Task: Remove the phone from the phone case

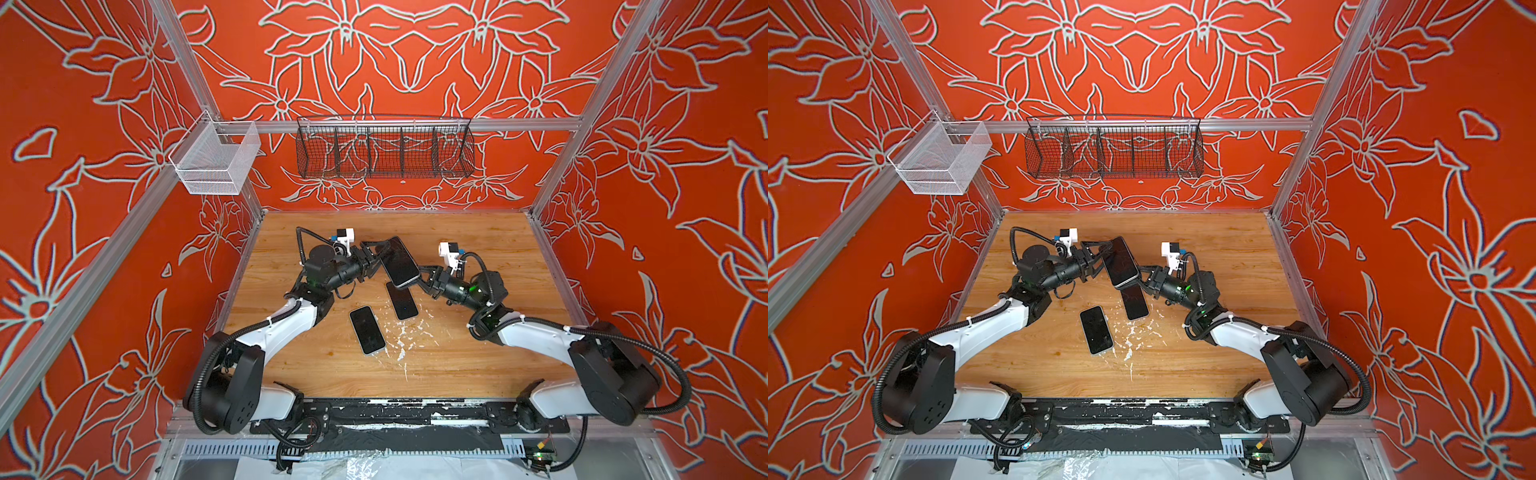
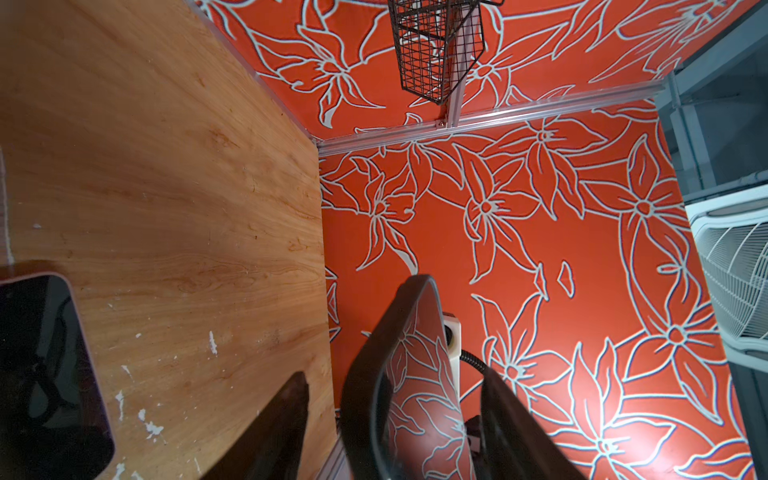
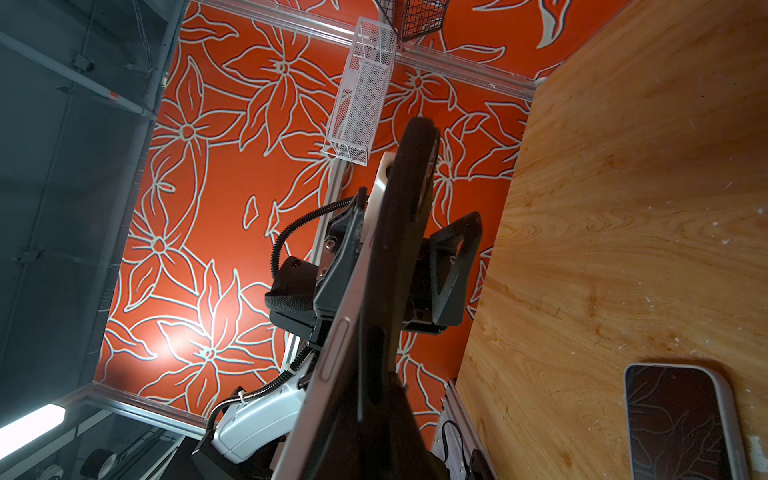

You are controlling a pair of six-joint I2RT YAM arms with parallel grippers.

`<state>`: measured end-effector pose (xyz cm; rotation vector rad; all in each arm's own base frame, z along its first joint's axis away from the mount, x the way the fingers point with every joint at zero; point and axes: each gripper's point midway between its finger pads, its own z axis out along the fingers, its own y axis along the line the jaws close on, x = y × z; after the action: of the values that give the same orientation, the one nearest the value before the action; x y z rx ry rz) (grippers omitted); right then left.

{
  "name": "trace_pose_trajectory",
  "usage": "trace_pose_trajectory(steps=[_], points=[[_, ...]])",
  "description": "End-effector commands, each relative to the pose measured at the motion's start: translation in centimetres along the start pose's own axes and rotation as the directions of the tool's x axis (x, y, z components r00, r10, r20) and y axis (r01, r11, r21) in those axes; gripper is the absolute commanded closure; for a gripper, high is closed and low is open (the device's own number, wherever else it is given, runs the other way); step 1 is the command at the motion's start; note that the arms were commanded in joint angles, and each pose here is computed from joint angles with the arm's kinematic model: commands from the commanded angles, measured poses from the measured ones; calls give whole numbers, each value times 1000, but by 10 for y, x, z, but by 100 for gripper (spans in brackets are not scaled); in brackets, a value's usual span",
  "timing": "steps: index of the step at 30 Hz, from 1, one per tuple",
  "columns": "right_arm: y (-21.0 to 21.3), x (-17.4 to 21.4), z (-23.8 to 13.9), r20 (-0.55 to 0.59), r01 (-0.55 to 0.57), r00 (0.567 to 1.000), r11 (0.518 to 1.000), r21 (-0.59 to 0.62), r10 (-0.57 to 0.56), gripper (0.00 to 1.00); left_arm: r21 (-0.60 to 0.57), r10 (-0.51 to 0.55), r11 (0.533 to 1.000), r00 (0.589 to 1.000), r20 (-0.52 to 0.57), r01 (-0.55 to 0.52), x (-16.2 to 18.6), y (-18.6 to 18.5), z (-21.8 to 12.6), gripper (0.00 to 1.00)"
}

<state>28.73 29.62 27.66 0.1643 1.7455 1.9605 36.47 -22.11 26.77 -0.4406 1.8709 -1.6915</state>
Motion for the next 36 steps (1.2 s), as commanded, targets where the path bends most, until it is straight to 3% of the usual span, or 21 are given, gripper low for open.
trace_pose_trajectory(steps=[1,10,25,36], points=[[40,-17,4,49,53,998,991,-124,-47,97,27,14,1000,1000,0,-14,4,-9,-4,32],[31,-27,9,69,69,996,991,-115,-61,97,-141,-50,988,996,67,59,8,5,-32,23],[-1,-45,34,83,53,996,990,-132,-42,97,-97,-195,975,979,58,200,62,-28,-54,19],[-12,-47,38,85,67,995,991,-114,-58,97,-29,-242,970,970,32,243,70,-41,-31,19]])
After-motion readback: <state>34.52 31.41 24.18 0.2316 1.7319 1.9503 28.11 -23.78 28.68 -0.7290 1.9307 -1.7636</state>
